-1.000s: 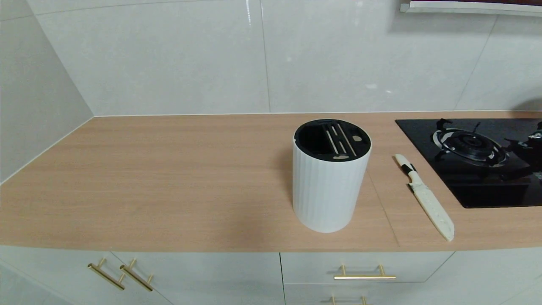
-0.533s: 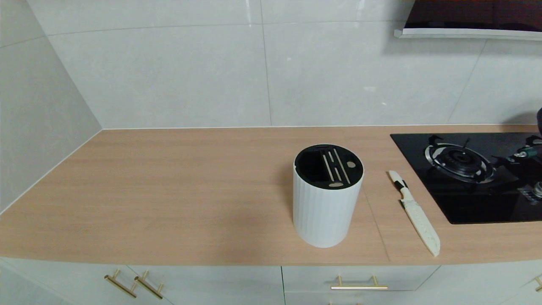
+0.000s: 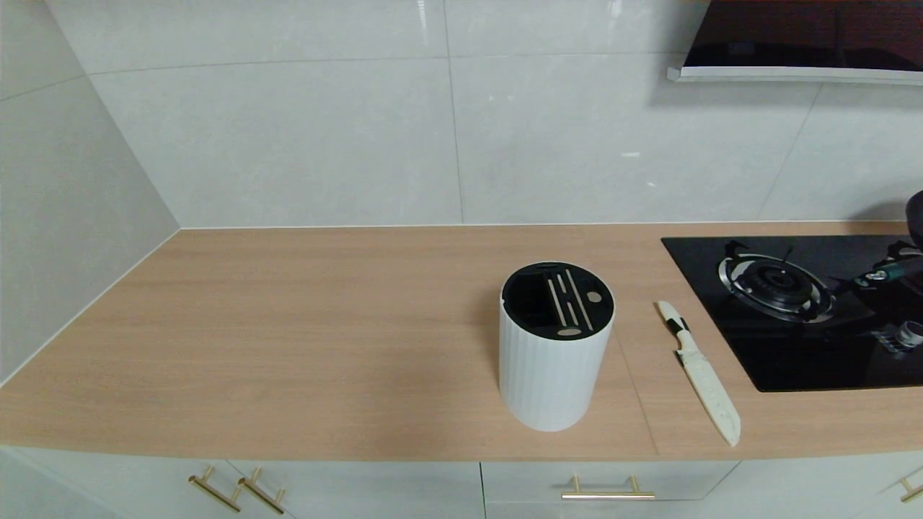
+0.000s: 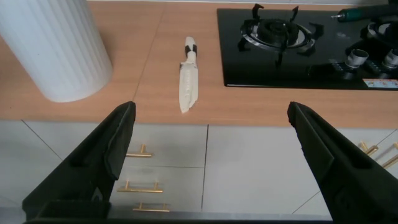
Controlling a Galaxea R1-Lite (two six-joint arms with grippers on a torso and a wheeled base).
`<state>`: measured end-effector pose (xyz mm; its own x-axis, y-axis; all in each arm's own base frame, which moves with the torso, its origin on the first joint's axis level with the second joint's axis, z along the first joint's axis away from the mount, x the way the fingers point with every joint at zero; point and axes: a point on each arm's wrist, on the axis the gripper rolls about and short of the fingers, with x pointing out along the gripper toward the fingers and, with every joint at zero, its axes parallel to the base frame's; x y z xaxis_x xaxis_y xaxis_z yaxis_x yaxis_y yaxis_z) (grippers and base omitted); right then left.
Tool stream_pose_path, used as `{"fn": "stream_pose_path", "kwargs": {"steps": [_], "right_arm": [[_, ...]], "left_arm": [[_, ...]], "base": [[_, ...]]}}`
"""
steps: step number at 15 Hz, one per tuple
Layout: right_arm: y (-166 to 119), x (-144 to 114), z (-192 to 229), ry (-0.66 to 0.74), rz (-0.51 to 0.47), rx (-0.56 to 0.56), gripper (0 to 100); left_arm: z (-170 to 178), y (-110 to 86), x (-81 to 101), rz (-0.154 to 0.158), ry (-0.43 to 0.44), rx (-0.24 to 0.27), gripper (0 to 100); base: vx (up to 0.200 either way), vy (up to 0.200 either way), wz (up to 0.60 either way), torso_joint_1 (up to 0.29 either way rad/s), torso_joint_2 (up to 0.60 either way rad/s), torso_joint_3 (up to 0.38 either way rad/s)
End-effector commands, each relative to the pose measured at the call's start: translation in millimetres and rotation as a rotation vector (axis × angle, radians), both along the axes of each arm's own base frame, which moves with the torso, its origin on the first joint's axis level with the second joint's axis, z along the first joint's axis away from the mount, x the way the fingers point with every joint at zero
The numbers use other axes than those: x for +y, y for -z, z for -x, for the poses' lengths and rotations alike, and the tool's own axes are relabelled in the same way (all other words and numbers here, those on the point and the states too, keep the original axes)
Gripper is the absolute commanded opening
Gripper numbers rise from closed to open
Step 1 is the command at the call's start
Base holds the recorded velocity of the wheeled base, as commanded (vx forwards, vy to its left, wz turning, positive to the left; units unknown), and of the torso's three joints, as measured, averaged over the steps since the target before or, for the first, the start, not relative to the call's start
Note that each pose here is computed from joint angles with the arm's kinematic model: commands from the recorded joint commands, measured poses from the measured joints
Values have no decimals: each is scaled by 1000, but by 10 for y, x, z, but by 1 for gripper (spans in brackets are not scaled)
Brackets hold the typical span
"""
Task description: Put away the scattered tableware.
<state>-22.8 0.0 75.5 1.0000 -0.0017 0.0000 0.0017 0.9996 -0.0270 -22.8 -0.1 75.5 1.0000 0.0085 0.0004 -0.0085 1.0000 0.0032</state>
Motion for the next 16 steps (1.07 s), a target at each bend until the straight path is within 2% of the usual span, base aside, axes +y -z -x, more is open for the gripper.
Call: {"fn": "stream_pose_path", "kwargs": {"steps": [1, 2, 4, 16], "right_arm": [[0, 0, -1, 0, 1, 2, 100], [0, 0, -1, 0, 1, 2, 100], [0, 0, -1, 0, 1, 2, 100], [0, 0, -1, -2, 11, 2, 100]], "left_arm": [[0, 0, 0, 0, -1, 0, 100], [0, 0, 0, 0, -2, 0, 100], [0, 0, 0, 0, -1, 0, 100], [0, 0, 0, -1, -1, 0, 100]], "base": [[0, 0, 0, 0, 0, 0], [0, 0, 0, 0, 0, 0], [0, 0, -600, 5, 2, 5], [0, 0, 0, 0, 0, 0]]}}
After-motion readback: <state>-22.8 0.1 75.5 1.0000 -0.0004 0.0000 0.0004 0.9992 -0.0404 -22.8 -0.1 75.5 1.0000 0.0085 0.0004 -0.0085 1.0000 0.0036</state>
